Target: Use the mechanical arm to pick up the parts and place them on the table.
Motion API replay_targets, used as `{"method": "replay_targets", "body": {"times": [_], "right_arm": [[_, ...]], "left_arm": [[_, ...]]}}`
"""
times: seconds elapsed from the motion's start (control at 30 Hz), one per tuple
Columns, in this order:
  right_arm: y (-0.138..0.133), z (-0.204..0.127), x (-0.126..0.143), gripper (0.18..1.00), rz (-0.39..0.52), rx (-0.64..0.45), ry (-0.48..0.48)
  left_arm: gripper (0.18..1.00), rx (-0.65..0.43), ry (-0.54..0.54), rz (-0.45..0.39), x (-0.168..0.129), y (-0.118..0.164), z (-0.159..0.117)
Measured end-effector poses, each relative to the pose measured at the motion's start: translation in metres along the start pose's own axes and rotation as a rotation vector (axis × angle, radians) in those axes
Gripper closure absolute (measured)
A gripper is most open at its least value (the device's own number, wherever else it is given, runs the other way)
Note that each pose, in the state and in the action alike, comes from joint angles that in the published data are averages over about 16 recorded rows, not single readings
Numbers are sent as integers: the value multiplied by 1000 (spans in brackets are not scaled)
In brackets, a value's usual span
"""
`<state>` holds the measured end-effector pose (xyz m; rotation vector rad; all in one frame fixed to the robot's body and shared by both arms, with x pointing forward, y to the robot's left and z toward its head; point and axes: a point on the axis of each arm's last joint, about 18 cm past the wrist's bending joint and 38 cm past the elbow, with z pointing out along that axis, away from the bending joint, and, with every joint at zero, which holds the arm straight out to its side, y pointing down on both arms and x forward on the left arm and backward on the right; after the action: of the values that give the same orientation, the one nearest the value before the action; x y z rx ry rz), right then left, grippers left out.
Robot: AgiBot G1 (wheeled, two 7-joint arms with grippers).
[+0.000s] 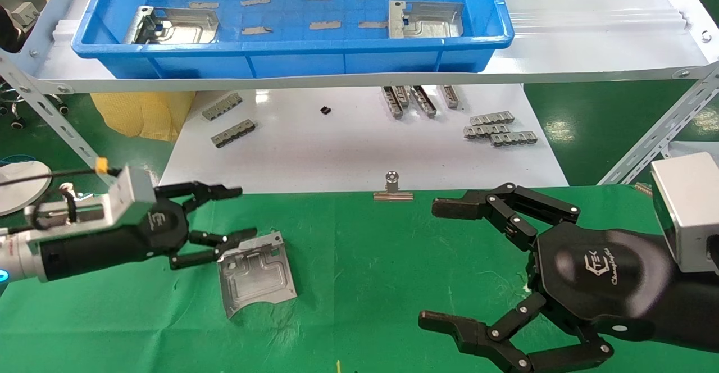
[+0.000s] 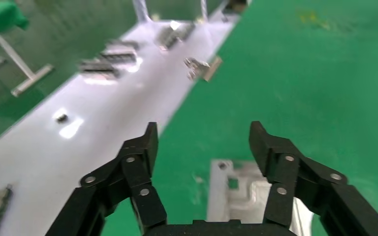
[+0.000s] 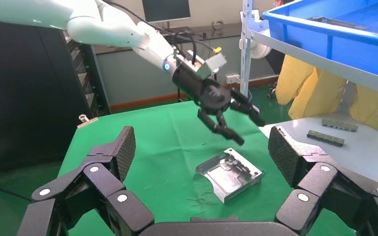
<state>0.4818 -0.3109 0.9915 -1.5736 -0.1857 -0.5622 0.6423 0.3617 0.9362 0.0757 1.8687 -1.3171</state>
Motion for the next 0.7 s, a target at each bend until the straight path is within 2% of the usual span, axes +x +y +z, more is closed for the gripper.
{"method": "replay_targets", "body": {"times": [0.17,0.43,0.7], "right_arm": [[0,0,0,179,0,0,0],[0,0,0,179,0,0,0],[0,0,0,179,0,0,0]], "left_arm": [[491,28,-19,-50,0,-1,-2],[326,43,-19,-57,0,-3,-2],[234,82,-9,-70,1,-11,-3]]}}
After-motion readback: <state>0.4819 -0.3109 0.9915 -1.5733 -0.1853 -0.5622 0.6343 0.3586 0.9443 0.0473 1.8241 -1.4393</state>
